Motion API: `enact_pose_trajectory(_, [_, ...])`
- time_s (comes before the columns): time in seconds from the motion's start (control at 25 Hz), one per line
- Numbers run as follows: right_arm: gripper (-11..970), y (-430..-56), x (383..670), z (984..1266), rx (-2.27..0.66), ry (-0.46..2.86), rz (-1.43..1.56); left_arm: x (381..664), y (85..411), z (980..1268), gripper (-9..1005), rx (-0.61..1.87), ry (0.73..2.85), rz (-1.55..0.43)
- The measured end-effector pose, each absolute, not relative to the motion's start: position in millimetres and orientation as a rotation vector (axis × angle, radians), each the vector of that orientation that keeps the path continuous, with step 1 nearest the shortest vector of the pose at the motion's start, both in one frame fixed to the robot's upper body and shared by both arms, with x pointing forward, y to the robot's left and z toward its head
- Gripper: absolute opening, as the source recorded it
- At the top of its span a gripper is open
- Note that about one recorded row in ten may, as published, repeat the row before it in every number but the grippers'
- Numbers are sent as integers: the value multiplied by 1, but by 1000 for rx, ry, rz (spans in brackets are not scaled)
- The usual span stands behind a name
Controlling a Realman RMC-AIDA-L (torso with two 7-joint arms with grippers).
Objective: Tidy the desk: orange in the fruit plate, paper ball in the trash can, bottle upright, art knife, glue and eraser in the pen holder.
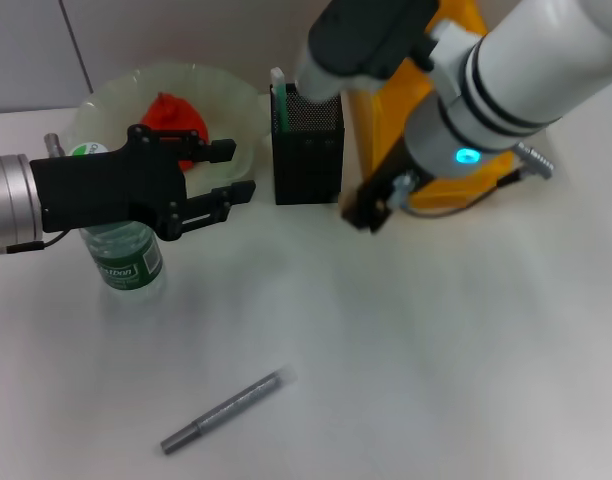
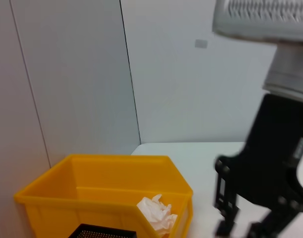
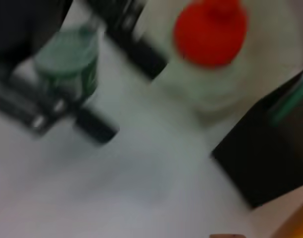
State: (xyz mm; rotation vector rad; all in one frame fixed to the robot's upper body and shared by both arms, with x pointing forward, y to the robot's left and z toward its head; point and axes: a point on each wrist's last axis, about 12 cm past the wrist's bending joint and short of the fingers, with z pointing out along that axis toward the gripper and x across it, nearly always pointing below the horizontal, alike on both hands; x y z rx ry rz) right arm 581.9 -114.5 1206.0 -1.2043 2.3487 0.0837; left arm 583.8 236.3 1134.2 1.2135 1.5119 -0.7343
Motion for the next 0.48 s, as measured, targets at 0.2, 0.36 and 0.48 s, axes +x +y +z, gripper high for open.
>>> enact_pose_trajectory(0.2, [253, -122, 590, 1211, -1094, 2241, 80, 584, 237, 1133, 464, 1213, 1509, -733])
enact_pose_trajectory(0.36, [253, -132, 600, 1211, -1007, 2208, 90, 583, 236, 1133, 464, 1211, 1509, -734])
enact_pose_trajectory(0.48, [253, -137, 609, 1210, -951, 2176, 92, 583, 236, 1133, 464, 1211, 1509, -732])
